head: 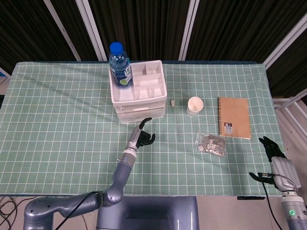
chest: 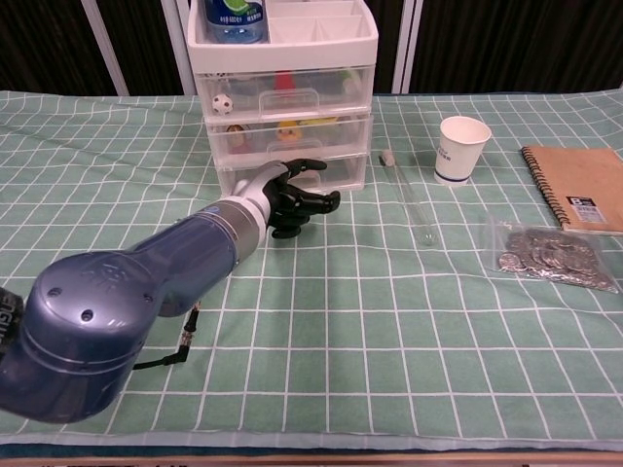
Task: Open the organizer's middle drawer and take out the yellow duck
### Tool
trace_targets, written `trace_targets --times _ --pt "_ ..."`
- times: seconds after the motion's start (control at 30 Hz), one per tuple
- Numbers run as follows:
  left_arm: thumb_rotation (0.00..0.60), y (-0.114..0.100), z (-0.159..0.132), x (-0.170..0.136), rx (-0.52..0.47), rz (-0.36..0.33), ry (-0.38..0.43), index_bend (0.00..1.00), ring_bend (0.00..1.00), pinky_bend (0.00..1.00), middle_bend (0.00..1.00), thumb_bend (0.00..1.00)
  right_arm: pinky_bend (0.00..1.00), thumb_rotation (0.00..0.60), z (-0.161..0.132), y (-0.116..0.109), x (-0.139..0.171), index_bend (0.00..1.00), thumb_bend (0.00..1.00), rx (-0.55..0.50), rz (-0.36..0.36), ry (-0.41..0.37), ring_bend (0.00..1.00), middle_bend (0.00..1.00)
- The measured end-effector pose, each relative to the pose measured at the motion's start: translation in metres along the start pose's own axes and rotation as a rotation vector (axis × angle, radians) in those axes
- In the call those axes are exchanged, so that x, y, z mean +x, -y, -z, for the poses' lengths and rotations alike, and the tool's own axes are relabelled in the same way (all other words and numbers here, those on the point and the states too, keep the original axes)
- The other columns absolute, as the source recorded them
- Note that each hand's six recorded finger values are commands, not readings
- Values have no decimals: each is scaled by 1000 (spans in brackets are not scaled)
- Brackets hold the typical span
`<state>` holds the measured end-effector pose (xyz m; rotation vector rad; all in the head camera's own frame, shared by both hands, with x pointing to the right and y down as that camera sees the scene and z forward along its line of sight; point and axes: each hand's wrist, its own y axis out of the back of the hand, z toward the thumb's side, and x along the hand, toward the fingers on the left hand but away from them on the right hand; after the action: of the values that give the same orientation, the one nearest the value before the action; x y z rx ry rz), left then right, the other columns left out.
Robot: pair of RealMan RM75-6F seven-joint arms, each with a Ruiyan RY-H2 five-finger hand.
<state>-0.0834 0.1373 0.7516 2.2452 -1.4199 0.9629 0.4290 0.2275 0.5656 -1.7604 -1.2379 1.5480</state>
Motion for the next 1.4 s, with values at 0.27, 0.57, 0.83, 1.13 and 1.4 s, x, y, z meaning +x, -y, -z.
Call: trace_targets --times 0.27,0.57,0.83,1.13,1.4 --pt "600 1 4 -9 36 10 15 141 1000 1000 989 475 229 600 0 0 0 0 77 0 0 1 0 0" --pt "600 -6 1 -24 327 -2 116 150 1000 1000 988 472 229 600 0 0 0 0 77 0 -1 0 0 0" --pt "600 -25 -13 -35 660 -51 184 149 1000 1000 992 469 229 600 0 1 0 0 77 1 -4 -3 0 0" --pt "600 -58 -42 -50 952 -185 238 151 1000 1000 993 468 229 600 -1 1 0 0 77 3 -3 -5 0 0" --pt "600 -72 -48 -50 1009 -232 215 164 1000 1000 993 467 229 600 0 1 0 0 77 -1 -4 -1 0 0"
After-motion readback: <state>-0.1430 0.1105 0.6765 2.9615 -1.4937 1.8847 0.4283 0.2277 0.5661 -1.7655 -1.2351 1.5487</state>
